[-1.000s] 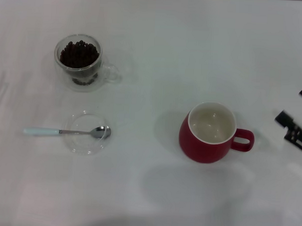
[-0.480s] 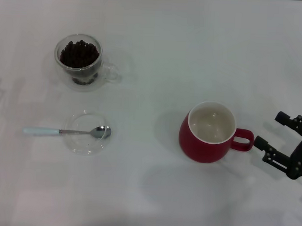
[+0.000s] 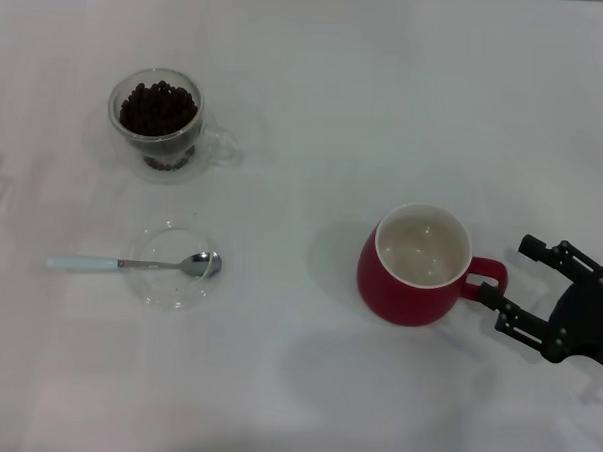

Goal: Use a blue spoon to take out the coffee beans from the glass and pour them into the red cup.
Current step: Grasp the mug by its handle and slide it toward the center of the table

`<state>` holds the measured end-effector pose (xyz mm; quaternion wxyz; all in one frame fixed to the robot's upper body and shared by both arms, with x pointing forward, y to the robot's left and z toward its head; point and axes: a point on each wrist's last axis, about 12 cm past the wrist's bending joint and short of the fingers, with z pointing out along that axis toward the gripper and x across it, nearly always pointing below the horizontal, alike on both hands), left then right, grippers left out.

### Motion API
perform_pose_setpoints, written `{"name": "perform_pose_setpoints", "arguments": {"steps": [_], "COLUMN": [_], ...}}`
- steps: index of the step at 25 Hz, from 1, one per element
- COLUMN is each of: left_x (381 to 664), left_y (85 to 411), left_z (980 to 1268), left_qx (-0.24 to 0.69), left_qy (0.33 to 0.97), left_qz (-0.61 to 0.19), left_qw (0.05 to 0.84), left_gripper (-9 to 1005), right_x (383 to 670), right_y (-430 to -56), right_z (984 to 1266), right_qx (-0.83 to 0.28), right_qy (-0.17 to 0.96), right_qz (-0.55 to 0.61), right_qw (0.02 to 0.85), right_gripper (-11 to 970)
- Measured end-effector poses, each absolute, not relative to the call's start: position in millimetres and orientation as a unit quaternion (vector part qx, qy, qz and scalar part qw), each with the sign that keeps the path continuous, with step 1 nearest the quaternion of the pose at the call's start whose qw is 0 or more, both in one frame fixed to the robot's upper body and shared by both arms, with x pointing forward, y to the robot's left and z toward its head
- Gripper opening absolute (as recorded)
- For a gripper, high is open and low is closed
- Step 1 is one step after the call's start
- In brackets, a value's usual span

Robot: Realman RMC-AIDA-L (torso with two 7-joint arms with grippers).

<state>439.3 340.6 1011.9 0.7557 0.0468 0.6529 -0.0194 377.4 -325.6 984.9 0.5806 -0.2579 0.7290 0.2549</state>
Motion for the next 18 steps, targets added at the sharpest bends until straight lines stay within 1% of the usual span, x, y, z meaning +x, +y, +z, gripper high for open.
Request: {"name": "perform_pose_setpoints", "arguments": {"steps": [13, 18], "left_x": [438, 437], "left_y": [342, 341], "left_z": [1011, 1011], "left_qx": [0.047, 0.045], "left_qy": [0.654, 0.654], "left_qz": [-0.009, -0.009], "left_qw": [0.755, 0.755], "left_gripper": [847, 847], "right_x": [389, 395], "right_y": [-326, -318], "right_z": [984, 981], "right_qx": [-0.272, -0.286], "right_qy": [0.718, 0.720], "right_qz": [0.190, 0.197], "right_qw": [0.612, 0.601], "right_gripper": [826, 706]}}
